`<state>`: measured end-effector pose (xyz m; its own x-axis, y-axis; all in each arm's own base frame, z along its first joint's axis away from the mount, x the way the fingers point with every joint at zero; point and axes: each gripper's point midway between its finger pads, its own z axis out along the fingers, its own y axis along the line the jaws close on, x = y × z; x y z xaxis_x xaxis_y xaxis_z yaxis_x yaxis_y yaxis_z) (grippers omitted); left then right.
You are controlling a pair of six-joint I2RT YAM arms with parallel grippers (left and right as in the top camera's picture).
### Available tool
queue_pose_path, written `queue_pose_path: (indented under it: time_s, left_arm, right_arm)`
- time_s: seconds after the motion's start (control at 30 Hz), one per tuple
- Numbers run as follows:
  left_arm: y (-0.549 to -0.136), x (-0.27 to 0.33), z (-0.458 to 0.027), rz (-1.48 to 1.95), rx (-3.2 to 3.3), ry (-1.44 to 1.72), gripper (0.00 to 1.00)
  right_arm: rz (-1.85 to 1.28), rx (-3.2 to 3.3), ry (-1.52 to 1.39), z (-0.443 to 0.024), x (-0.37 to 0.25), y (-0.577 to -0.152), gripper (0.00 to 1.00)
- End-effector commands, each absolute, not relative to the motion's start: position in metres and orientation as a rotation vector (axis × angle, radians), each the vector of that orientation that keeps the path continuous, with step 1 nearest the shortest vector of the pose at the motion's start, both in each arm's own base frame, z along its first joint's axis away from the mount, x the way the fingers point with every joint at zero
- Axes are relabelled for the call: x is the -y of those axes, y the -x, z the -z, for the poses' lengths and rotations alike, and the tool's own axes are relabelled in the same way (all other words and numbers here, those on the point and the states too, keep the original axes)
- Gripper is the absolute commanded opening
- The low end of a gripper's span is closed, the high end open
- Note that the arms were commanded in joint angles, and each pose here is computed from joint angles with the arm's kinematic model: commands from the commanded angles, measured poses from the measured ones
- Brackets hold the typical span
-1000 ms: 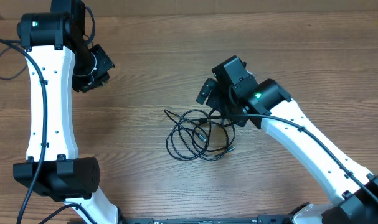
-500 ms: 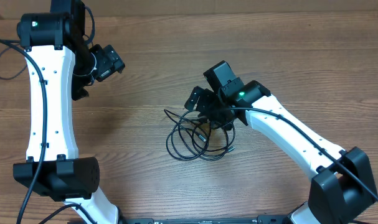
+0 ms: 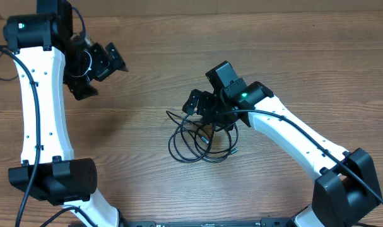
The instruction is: Untangle cables
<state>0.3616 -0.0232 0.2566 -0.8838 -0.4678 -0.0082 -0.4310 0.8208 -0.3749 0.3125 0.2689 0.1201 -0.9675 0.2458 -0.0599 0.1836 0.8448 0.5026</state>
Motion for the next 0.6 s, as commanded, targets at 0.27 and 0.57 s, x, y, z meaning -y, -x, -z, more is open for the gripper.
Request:
queue_pose_path:
  time_s: [0.27, 0.57]
  left_arm:
    - [-0.345, 0.032, -0.315, 0.608, -2.751, 0.415, 1.00]
    - [-0.339, 0.005, -0.302, 0.356, -2.786, 0.463, 1.00]
  right_arm:
    - [-0.787, -2.888, -0.306, -0.120, -0.273, -0.314, 1.00]
    - [-0.849, -2.816, -0.288, -0.129, -0.282, -0.327, 1.00]
